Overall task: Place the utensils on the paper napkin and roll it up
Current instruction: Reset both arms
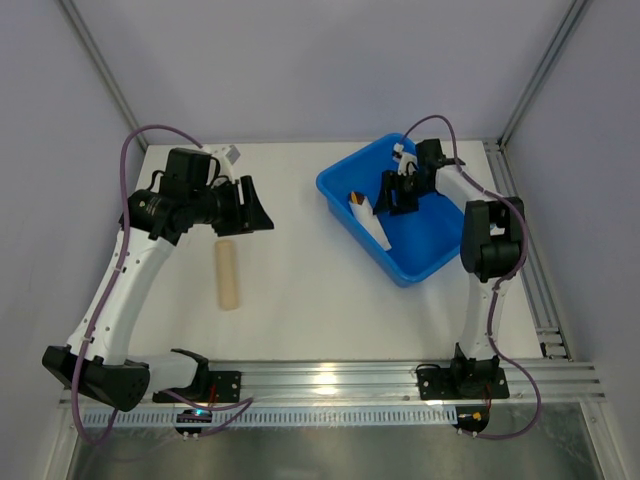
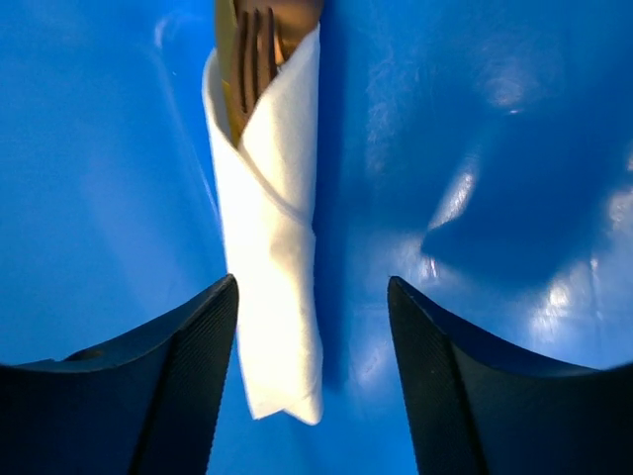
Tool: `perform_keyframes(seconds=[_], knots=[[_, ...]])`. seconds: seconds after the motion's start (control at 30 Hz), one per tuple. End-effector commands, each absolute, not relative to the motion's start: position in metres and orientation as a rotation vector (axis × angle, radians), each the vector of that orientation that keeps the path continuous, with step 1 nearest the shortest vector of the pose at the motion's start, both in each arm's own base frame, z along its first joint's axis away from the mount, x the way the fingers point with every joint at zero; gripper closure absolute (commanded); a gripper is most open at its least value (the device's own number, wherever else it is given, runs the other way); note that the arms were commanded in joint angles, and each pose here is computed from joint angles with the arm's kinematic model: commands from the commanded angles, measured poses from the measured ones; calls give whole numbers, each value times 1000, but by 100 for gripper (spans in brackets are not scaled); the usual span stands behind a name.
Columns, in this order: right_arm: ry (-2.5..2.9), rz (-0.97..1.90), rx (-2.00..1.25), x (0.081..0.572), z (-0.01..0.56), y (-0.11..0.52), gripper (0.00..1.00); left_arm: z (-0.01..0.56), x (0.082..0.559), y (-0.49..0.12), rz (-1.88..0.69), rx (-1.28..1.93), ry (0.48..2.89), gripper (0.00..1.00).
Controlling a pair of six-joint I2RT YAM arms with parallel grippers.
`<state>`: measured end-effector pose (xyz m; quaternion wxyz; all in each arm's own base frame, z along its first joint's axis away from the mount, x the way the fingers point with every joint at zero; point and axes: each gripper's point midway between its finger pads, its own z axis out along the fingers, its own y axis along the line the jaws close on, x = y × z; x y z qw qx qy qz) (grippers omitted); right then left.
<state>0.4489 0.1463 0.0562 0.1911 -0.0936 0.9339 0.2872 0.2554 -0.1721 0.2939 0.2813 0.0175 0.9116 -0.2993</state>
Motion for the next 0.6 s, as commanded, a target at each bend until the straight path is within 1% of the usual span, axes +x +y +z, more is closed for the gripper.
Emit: perform_keyframes(seconds=[0.0, 0.03, 0.07, 0.1, 0.13, 0.2, 0.37, 0.4, 0.43, 0.47, 0.5, 0.57], knots=[[2437, 734, -217, 474, 137, 141, 32, 301, 264, -169, -781, 25, 2410, 41], [2428, 712, -193, 476, 145, 138, 31, 300, 265, -169, -775, 20, 2414, 41], [2416, 684, -151, 479, 158, 134, 25, 299, 266, -169, -774, 18, 2412, 40], [2419, 683, -145, 472, 170, 134, 18, 300, 268, -169, -771, 18, 2401, 39], [2415, 672, -131, 470, 178, 131, 1, 300, 270, -167, -758, 10, 2392, 39], [2444, 601, -44, 455, 193, 120, 1, 301, 273, -167, -749, 8, 2373, 37], [2498, 595, 75, 410, 217, 113, 0, 296, 273, -163, -736, -28, 2361, 34], [2465, 604, 102, 398, 233, 113, 0, 293, 272, -163, -740, -42, 2367, 32], [2481, 598, 115, 388, 230, 112, 1, 289, 270, -162, -737, -53, 2377, 31], [2496, 581, 136, 378, 231, 110, 1, 287, 268, -161, -737, -62, 2381, 4], [2509, 551, 167, 371, 231, 106, 0, 287, 266, -161, -742, -66, 2377, 1], [2549, 545, 175, 350, 234, 106, 1, 288, 261, -158, -745, -79, 2359, 1]])
